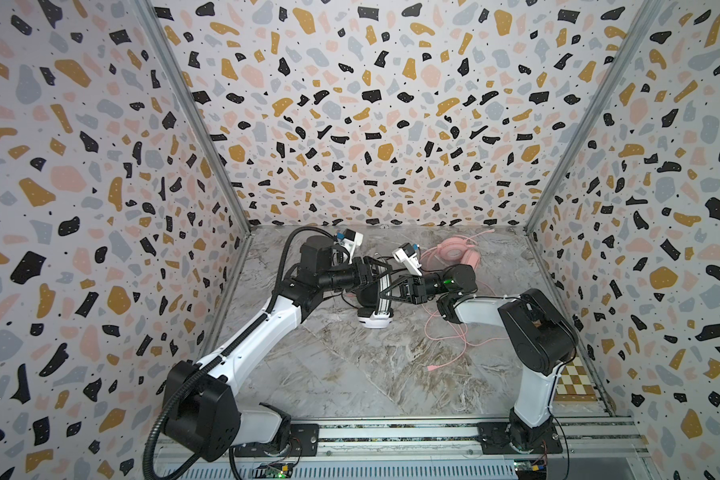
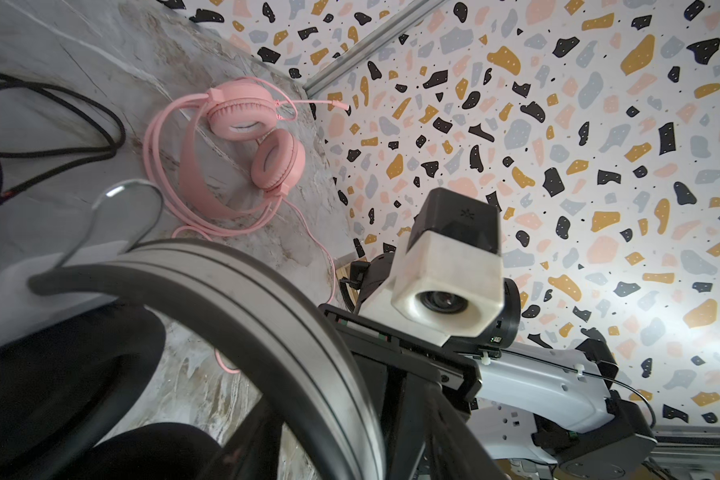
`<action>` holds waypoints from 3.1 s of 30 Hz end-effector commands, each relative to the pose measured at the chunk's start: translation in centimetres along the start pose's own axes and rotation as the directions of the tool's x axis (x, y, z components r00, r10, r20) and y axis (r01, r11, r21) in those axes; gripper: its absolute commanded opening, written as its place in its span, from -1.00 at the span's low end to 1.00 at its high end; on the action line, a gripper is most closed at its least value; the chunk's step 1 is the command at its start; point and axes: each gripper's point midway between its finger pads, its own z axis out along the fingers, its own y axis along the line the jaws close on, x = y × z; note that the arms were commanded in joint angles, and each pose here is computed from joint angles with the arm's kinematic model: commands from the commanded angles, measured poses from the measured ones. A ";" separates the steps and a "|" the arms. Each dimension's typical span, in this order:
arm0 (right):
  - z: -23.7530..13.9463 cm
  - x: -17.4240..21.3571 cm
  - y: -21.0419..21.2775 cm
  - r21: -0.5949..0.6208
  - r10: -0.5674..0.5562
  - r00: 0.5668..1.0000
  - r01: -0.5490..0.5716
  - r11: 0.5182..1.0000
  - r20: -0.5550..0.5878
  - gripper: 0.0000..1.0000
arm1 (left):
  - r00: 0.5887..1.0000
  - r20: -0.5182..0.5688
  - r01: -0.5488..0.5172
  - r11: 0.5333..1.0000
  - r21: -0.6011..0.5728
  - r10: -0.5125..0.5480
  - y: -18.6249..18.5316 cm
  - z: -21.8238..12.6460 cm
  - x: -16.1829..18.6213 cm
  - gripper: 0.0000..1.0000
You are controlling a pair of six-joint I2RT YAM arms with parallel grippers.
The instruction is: Wrap the headphones
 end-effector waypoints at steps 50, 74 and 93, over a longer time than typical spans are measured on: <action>-5.8 -5.3 -22.6 0.686 -0.310 0.951 0.219 0.694 0.010 0.51 | 0.894 0.421 -0.351 0.826 0.442 0.154 -28.1 -14.8 -12.4 -1.00; -4.1 -7.4 -26.2 0.610 -0.392 0.918 0.342 0.715 -0.055 0.59 | 0.893 0.424 -0.349 0.823 0.448 0.147 -28.3 -15.5 -12.1 -1.00; -4.9 -3.5 -17.0 0.550 -0.399 0.915 0.304 0.778 0.059 -0.83 | 0.843 0.515 -0.392 0.837 0.383 0.159 -27.1 -16.8 -14.9 -1.00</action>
